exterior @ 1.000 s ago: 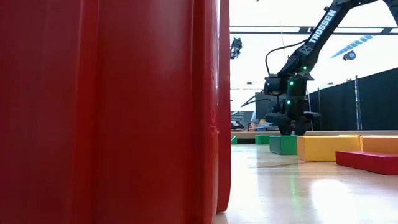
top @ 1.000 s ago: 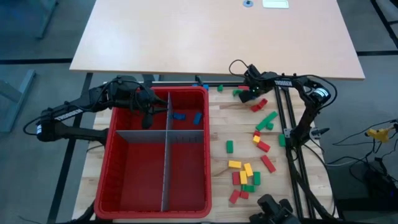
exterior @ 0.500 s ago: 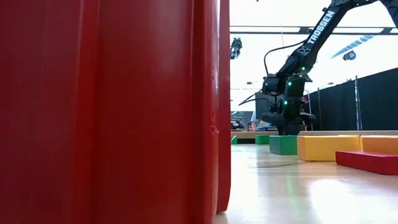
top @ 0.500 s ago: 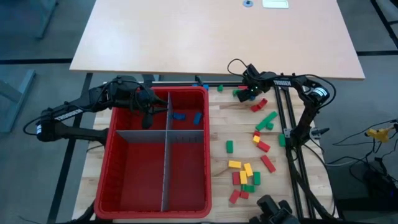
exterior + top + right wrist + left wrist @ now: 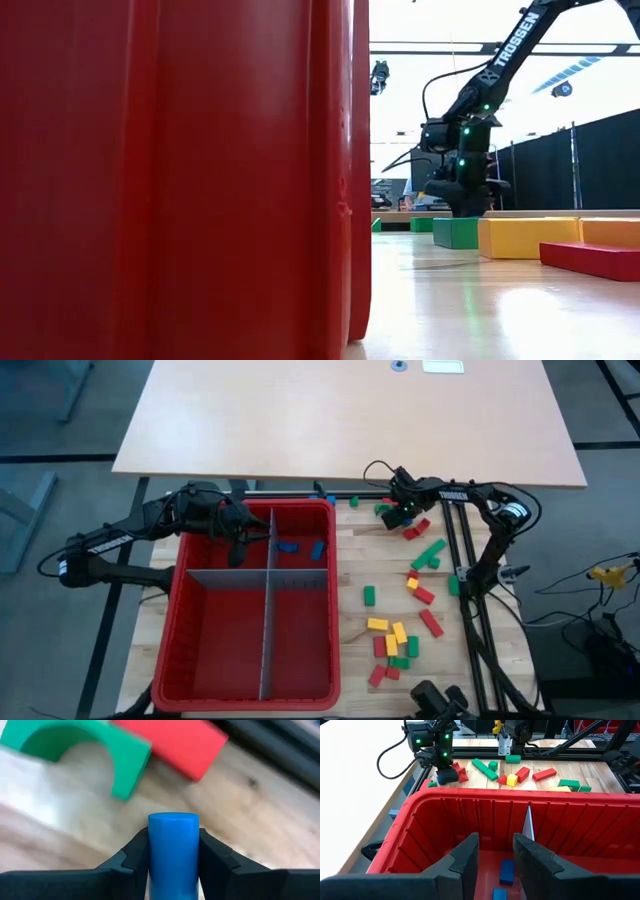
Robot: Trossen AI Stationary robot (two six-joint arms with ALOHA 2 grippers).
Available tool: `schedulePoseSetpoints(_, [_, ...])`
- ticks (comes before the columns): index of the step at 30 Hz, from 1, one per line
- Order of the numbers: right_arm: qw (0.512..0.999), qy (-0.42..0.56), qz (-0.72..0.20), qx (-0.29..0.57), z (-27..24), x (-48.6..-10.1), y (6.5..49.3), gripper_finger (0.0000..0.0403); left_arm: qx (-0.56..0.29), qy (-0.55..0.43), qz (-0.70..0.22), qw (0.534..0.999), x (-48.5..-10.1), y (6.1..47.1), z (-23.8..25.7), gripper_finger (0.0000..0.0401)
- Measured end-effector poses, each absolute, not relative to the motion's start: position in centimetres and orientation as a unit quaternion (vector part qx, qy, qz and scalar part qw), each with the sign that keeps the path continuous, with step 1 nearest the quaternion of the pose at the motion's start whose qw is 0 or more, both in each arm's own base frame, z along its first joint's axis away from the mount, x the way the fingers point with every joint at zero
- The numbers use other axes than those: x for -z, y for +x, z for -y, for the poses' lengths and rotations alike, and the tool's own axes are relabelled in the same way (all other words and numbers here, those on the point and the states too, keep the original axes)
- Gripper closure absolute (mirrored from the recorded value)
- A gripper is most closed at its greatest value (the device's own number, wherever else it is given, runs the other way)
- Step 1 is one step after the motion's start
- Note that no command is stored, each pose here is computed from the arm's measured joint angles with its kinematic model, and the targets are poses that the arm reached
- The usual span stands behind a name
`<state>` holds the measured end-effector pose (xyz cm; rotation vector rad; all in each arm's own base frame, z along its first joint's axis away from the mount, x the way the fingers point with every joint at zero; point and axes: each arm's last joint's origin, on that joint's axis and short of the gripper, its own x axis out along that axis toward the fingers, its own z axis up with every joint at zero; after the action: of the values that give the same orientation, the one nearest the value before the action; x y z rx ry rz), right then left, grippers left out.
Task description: Sort blocks
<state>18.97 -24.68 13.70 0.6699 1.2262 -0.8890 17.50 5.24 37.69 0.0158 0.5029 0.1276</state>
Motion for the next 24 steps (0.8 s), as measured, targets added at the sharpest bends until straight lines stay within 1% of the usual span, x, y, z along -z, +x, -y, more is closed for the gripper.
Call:
schedulePoseSetpoints(4, [0.676, 0.307, -0.554, 0.375, 23.1, -15.2, 18.8, 0.0293, -0.063, 0.006, -0.249, 0.967, -37.7, 17.5, -5.2, 0.0296])
schedulePoseSetpoints(9, [0.698, 0.289, -0.536, 0.376, 21.4, -18.4, 18.9, 0.0293, -0.063, 0.007, -0.248, 0.967, -37.7, 17.5, -5.2, 0.0297])
schedulePoseSetpoints(15, [0.752, 0.266, -0.475, 0.372, 18.8, -22.6, 19.4, 0.0293, -0.064, 0.007, -0.246, 0.967, -37.7, 17.5, -5.2, 0.0292])
schedulePoseSetpoints(21, [0.815, 0.252, -0.405, 0.329, 15.7, -26.4, 20.2, 0.0293, -0.063, 0.01, -0.243, 0.968, -37.8, 17.5, -5.3, 0.0297])
schedulePoseSetpoints(24, [0.843, 0.24, -0.377, 0.3, 14.4, -28.1, 21.3, 0.0293, -0.064, 0.011, -0.239, 0.969, -37.9, 17.6, -5.3, 0.0297])
